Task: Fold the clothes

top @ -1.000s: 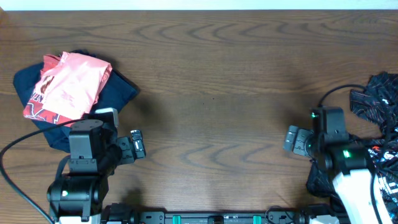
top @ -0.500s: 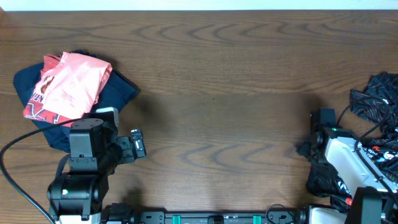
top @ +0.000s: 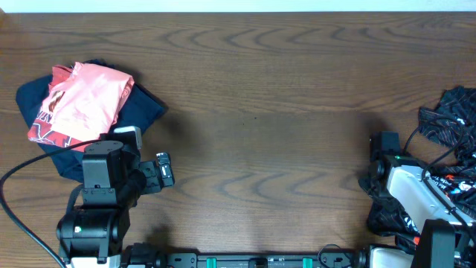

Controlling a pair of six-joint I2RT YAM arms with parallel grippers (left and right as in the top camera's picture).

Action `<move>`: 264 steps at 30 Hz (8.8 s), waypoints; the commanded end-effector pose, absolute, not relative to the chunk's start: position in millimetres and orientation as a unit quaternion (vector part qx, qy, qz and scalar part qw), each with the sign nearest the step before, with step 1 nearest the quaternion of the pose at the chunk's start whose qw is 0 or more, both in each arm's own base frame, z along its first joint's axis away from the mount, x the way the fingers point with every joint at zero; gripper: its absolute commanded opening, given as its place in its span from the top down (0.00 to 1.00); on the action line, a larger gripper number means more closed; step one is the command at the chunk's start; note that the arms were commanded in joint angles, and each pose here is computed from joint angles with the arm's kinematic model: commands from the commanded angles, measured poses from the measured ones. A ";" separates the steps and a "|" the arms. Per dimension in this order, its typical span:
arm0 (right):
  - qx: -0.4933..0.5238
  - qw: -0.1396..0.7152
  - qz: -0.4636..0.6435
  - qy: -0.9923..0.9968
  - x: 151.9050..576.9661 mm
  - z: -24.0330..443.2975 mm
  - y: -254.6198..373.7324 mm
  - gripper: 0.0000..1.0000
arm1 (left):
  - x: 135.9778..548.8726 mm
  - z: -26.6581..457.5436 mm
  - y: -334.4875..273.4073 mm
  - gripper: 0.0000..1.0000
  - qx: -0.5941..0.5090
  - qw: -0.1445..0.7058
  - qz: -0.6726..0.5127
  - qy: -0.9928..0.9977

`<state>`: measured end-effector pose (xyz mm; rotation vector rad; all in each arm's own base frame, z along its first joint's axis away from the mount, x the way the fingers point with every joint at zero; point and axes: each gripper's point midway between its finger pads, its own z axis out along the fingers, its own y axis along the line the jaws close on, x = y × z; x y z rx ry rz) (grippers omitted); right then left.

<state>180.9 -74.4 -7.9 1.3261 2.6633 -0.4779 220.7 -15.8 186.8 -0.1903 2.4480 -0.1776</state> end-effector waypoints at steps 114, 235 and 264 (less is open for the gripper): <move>0.281 0.212 -0.019 0.936 249.2 128.6 -60.9 0.01 | 198.8 -1.8 -179.8 0.01 0.018 -0.103 -0.148 0.983; 0.275 0.661 0.070 0.695 422.4 497.9 -179.7 0.99 | 495.5 557.4 -93.2 0.94 0.034 0.683 -0.274 0.676; 0.423 -0.007 -0.096 0.901 220.8 145.2 -174.3 0.99 | 239.8 170.6 -123.9 0.94 0.056 -0.149 -0.176 0.972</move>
